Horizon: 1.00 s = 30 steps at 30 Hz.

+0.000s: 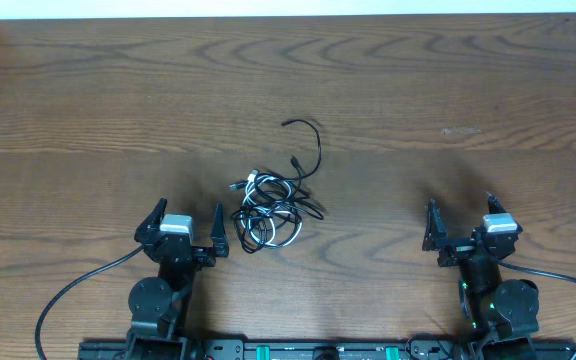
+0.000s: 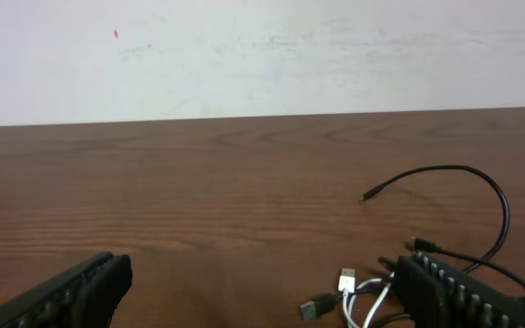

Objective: Untangle cables

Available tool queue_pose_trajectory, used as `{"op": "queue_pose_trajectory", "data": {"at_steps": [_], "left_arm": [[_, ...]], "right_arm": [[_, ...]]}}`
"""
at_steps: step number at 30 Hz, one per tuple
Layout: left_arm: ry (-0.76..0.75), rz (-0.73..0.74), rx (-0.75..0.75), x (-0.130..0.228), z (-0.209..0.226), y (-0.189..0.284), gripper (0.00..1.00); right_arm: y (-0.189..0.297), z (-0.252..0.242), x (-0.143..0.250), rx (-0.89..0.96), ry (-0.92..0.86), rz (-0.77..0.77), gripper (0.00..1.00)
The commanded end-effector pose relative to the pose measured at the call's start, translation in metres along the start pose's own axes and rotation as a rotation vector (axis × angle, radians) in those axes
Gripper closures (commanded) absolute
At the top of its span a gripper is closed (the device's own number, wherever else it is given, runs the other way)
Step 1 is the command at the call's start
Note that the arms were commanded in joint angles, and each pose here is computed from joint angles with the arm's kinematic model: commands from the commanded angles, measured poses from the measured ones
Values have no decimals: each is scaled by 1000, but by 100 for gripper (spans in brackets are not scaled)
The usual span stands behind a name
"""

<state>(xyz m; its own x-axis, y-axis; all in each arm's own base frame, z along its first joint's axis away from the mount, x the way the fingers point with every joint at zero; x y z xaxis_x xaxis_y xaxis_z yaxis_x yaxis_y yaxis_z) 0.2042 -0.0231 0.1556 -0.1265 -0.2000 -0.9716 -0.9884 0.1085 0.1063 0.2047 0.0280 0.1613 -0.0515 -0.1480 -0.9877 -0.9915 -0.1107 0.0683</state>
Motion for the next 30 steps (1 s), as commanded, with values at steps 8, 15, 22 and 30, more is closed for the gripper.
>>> {"op": "queue_pose_trajectory", "data": {"at_steps": [8, 15, 22, 30], "left_arm": [[-17, 45, -35, 12, 6, 0, 3], [-17, 45, -35, 12, 6, 0, 3], [-17, 45, -35, 12, 6, 0, 3], [-17, 45, -35, 12, 6, 0, 3]], "right_arm": [[0, -2, 1, 12, -13, 2, 1], [0, -2, 1, 12, -13, 2, 1], [0, -2, 1, 12, -13, 2, 1], [0, -2, 1, 12, -13, 2, 1]]}}
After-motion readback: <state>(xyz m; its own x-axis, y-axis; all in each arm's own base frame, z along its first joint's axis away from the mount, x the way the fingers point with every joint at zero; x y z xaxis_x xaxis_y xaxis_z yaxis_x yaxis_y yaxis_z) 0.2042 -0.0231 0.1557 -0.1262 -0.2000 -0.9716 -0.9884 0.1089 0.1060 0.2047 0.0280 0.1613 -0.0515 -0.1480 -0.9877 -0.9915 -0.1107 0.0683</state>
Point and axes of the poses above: each gripper's point midway between its finger pads, its own y axis back along the fingers, its own z axis along the line the jaws close on, x = y × z, the point moved 4 cm from there along y, back along the fingers, and after that the axes turned 12 degrees about y, right-handed, at the moved point
